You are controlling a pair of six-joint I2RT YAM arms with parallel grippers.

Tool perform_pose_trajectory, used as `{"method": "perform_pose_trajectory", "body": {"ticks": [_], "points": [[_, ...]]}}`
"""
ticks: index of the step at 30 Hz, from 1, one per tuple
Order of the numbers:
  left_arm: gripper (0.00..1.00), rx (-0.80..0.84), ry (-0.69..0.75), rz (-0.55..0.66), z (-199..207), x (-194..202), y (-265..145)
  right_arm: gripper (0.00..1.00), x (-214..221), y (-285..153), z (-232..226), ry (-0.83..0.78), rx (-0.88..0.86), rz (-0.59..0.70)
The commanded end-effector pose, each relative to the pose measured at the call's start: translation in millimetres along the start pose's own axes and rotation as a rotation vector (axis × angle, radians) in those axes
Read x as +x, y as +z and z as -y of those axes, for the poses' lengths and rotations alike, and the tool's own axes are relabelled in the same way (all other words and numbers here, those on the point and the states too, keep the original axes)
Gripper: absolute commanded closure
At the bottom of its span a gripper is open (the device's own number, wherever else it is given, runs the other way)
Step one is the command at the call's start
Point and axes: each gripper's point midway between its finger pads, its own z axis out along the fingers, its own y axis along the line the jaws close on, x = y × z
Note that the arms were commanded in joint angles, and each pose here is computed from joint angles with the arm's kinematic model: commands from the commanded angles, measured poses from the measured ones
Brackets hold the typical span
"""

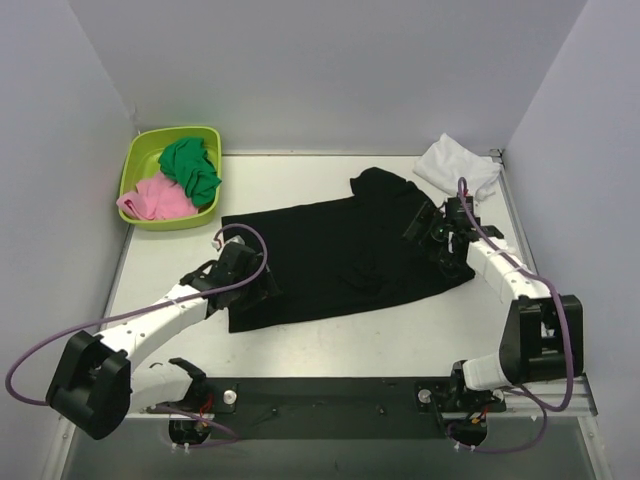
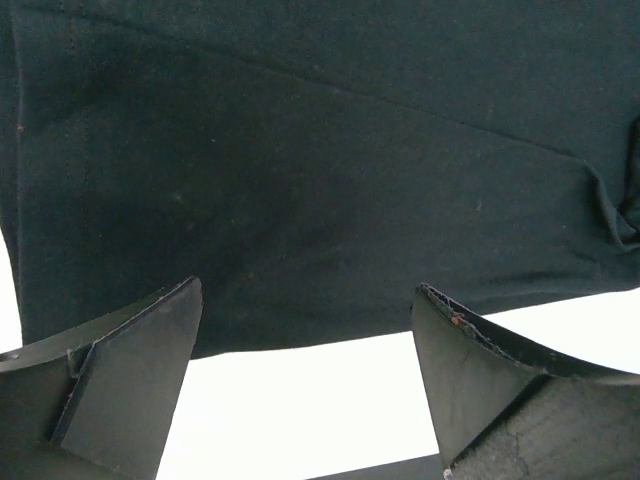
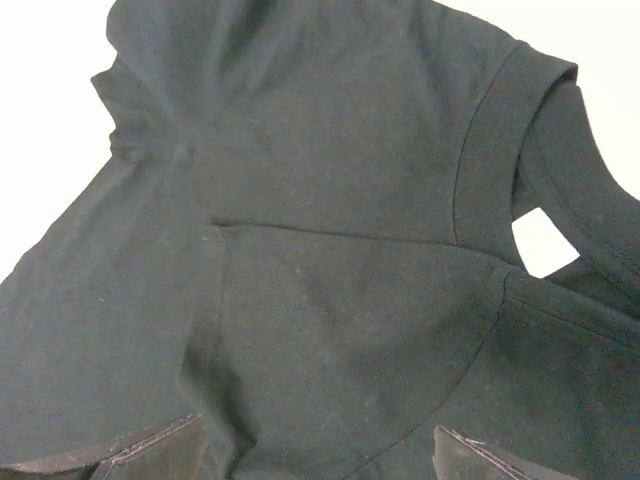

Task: Fold and stack the t-shirts
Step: Fold the flattened tshirt in 1/3 of the way

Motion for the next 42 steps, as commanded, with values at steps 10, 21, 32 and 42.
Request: {"method": "perform_pose_trajectory", "body": {"ticks": [10, 21, 32, 42], "points": [[0.05, 0.023, -0.011, 0.054, 15.7, -20.8, 16.4, 0.00, 11.0, 32.0, 14.2, -0.003, 0.032, -0.002], [0.04, -0.066, -0.007, 0.029, -6.8, -10.4, 30.9, 0.00, 42.8, 38.6, 39.0, 0.023, 0.070, -0.052], [0.04, -0.179, 0.002, -0.028, -52.5, 19.6, 19.3, 0.00, 97.3, 11.5, 85.5, 0.053, 0.231, -0.136], [0.04, -0.215, -0.061, -0.051, -78.2, 41.3, -1.2, 0.00, 139.1, -38.8, 101.0, 0.008, 0.322, -0.150]]}}
